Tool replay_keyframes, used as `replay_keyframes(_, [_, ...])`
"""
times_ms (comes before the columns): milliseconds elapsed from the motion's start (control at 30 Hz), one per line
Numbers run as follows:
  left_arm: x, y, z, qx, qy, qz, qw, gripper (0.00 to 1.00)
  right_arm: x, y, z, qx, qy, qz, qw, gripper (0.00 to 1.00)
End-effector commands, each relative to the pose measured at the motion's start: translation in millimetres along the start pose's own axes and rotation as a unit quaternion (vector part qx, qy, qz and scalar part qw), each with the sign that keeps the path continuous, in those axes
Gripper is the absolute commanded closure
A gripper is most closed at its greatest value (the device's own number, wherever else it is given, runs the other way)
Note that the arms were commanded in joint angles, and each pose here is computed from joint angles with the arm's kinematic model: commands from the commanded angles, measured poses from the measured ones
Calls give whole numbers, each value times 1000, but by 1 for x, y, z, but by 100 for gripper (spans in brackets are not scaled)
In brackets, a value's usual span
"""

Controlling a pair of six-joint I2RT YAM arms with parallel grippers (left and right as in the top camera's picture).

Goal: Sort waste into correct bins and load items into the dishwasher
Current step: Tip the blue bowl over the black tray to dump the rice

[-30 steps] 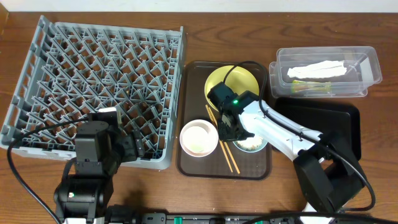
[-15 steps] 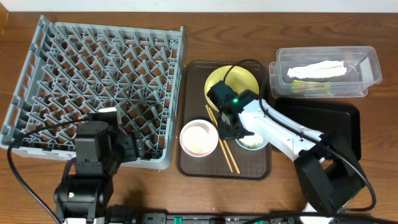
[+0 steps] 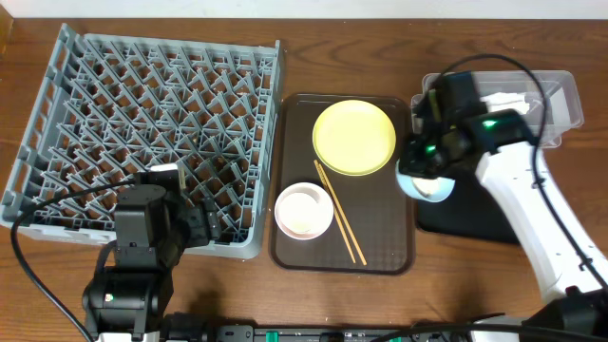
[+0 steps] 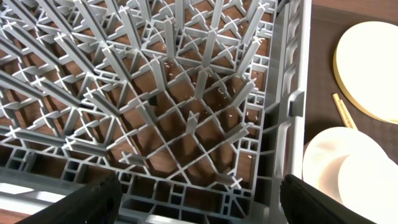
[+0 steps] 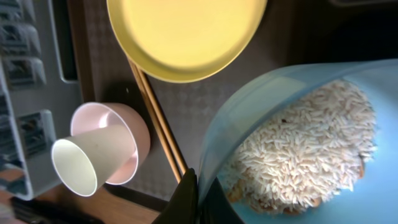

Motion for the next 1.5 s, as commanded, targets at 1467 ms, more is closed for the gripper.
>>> replay_keyframes(1467, [4,-1,-5,3,-10,1,1000,15,14,-227,48,-328,-211,-355,850,99])
Point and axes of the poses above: each gripper's point midway between its finger pads, its own x axis back along the fingers, its own y axis along the line the jaws close on, z = x × y, the point moved 10 cm from there along x, back along the fingers, and after that the axes turned 3 degrees about x, right-handed, at the moved point
